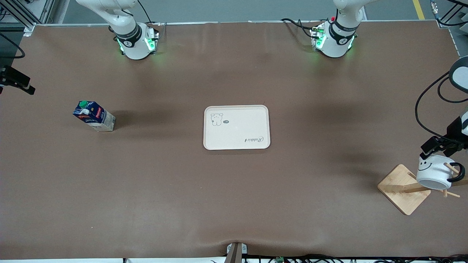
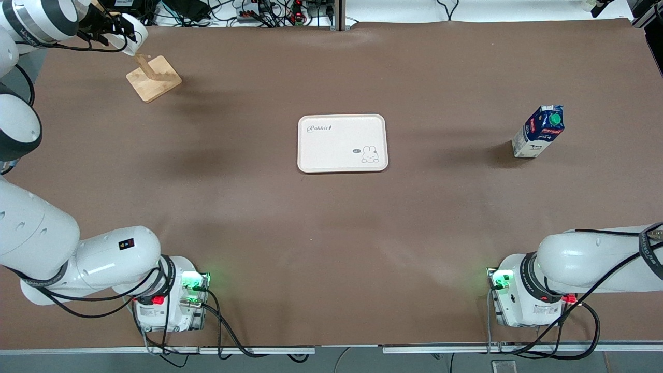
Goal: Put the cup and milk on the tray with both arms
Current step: 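Grasp the white mug rim with the left gripper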
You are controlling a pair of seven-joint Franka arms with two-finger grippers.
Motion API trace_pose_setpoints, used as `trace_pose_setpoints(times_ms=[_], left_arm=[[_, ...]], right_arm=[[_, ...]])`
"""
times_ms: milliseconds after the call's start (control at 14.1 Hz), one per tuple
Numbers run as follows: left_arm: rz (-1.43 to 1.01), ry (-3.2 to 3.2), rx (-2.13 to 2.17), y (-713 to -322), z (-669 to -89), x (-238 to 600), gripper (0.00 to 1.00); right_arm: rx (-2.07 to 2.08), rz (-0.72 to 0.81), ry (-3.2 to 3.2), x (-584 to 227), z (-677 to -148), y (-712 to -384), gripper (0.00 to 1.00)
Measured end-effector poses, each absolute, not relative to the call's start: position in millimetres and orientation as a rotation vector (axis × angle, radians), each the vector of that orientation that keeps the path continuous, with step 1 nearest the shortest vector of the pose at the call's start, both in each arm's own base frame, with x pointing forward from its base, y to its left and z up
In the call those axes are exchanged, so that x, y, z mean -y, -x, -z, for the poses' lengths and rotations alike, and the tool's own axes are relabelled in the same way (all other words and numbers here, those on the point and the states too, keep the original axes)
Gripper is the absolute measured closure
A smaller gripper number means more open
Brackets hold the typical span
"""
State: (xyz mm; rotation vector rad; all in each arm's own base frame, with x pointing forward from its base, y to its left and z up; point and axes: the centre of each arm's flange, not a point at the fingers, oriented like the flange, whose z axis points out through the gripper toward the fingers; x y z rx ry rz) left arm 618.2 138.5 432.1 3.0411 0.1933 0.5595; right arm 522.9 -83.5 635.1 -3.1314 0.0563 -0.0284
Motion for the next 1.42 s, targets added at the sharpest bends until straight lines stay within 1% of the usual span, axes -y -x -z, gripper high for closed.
trace_pose_setpoints(times_ms=[283,354,425,496,921,992,1063,1134,1205,1276,1346,1417], left_arm=[[-0.589,-3.036,-0.165,-625.7,-423.8,-126.4,0.13],[-0.594,-3.035,-0.159,-626.9,-422.7,-123.9,0.17],[-0.604,-3.034,-0.156,-628.2,-422.7,-122.7,0.17],[-0.611,-3.033,-0.153,-629.2,-423.1,-122.2,0.22],[-0.614,-3.032,-0.150,-634.1,-421.4,-123.3,0.27],[-0.613,-3.032,-0.149,-634.3,-421.0,-123.4,0.32],[-0.613,-3.032,-0.149,-634.3,-420.8,-123.4,0.32],[-0.613,-3.033,-0.144,-634.4,-420.9,-123.4,0.38],[-0.614,-3.034,-0.134,-634.4,-421.0,-123.4,0.38],[-0.615,-3.037,-0.119,-634.4,-421.0,-123.4,0.44],[-0.615,-3.038,-0.111,-634.4,-420.9,-123.4,0.44],[-0.615,-3.039,-0.105,-634.4,-420.9,-123.4,0.49]], right_arm=[[-0.056,0.028,3.131,83.5,-635.1,-522.9,0.00],[-0.056,0.028,3.131,83.5,-635.1,-522.9,0.00],[-0.056,0.029,3.131,83.5,-635.1,-522.9,0.00],[-0.056,0.029,3.131,83.5,-635.1,-522.9,0.00],[-0.056,0.028,3.131,83.5,-635.1,-522.9,0.00],[-0.056,0.029,3.131,83.5,-635.1,-522.9,0.00],[-0.056,0.028,3.131,83.5,-635.1,-522.9,0.00],[-0.056,0.029,3.131,83.5,-635.1,-522.9,0.00],[-0.056,0.028,3.131,83.5,-635.1,-522.9,0.00],[-0.056,0.029,3.131,83.5,-635.1,-522.9,0.00],[-0.056,0.029,3.131,83.5,-635.1,-522.9,0.00],[-0.056,0.029,3.131,83.5,-635.1,-522.9,0.00]])
